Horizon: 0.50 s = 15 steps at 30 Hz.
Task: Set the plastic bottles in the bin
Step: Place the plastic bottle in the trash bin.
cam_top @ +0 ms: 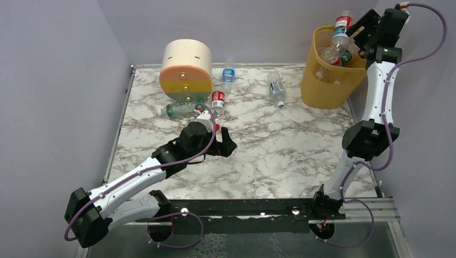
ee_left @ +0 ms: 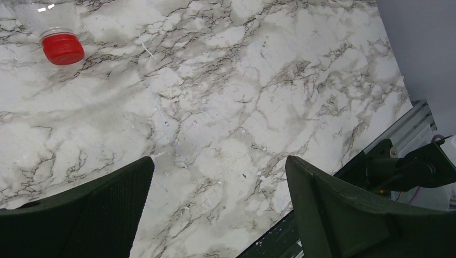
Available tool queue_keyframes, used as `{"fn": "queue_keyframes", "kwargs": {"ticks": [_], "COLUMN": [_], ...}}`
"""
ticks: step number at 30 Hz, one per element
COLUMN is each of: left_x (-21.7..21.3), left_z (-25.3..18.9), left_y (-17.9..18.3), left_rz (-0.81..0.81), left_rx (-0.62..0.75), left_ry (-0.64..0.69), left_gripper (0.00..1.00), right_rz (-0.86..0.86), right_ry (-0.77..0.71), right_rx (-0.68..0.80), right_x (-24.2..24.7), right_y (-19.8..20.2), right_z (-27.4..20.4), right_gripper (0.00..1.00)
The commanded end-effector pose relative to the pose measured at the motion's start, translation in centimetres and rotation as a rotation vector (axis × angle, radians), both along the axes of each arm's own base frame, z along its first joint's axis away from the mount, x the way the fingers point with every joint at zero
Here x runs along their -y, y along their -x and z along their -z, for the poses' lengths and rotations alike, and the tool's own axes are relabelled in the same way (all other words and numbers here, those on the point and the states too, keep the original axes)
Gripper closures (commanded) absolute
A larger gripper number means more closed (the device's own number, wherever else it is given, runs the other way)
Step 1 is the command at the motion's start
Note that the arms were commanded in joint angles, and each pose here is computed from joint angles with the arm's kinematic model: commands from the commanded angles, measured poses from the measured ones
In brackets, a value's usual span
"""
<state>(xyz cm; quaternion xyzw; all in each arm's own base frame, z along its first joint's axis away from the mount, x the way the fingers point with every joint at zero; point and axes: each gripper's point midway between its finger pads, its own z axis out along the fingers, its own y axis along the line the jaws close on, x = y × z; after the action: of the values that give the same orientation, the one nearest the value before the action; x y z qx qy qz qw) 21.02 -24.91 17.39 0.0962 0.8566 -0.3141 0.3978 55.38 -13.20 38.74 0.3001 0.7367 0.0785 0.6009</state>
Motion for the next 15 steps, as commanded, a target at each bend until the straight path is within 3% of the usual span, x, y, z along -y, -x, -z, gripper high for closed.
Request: {"fn": "queue_keyframes", "kwargs": {"ticks": [1,7,15], "left_x": [0.6,0.3,0.5], "left_z": [-2.2,-2.0,-2.7], "left_y": [-0.4,-0.7,-1.3], "left_rz": [0.015,-0.009,-0.005], "left_rx": [0.048,0.044,0.059], "left_ry": [0.045,0.023,0.002], "left_gripper": [0.01,0.01,0.01], "right_rz": [-0.030,-0.137,-0.287], "right_ry": [0.003,-0.025,0.010], "right_rx": [0.058,0.116,0.089], "right_x": [-0.9,-3.9,-10.4], "right_y": [1.9,4.7,9.1], "right_z": [-2.9,-4.6,-4.0], "right_gripper": [0.17,0.17,0.15]}}
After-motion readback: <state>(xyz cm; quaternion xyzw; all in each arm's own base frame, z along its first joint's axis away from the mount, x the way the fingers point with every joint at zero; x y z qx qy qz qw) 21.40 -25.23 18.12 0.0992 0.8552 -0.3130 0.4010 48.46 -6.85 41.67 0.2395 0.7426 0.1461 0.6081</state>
